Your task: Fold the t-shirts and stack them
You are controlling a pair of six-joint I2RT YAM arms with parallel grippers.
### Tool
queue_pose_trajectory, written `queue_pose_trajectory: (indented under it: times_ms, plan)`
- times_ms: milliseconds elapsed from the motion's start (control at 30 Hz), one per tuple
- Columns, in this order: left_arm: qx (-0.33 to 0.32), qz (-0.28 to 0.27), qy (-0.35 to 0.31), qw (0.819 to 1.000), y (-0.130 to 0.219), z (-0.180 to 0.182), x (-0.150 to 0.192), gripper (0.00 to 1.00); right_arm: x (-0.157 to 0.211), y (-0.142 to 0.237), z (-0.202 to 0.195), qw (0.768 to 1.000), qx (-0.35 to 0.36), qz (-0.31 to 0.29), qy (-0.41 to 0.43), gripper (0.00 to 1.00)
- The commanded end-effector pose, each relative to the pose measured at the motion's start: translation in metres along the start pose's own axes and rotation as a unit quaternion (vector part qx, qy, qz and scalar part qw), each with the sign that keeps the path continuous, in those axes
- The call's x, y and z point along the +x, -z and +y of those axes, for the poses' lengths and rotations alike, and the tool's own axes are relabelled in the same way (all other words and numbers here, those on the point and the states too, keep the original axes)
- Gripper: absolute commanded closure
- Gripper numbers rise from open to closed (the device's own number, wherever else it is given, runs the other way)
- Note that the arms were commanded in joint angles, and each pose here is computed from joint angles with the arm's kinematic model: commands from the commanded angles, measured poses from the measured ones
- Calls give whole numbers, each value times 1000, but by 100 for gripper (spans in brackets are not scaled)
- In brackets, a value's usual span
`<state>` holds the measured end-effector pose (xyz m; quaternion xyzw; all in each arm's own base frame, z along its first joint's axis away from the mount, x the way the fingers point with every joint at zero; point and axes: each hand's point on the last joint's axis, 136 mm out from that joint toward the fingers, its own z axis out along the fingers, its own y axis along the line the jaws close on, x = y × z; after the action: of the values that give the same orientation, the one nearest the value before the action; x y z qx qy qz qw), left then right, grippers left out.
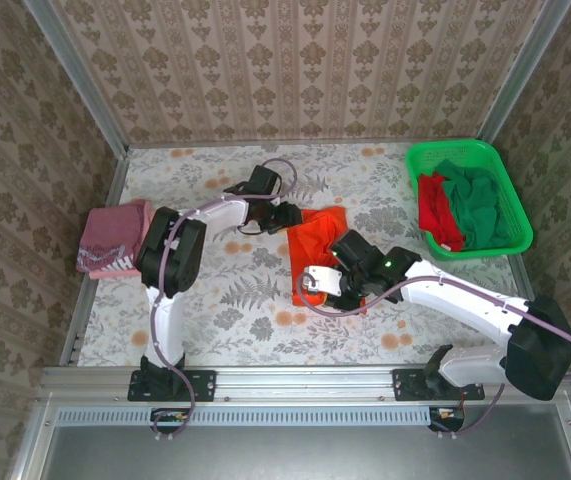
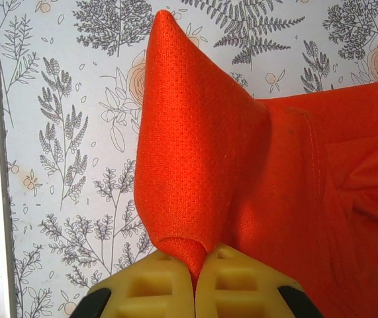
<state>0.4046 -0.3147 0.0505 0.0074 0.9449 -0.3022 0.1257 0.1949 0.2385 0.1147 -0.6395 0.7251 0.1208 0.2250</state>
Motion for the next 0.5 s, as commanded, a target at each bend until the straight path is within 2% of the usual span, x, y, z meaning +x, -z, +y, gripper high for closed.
queue_pose_trajectory:
  times_ms: [0,300,467]
  plan:
    - [-16,-20,-14,1000,21,-2,-5,62,4,-3,-1,1000,-4,9,-7,100]
    - [-52,-6,-6,999,8,17,0,56,5,-5,0,1000,-8,13,-7,100]
    - [-38,9,1,999,-5,16,4,57,5,-6,0,1000,-11,13,-7,100]
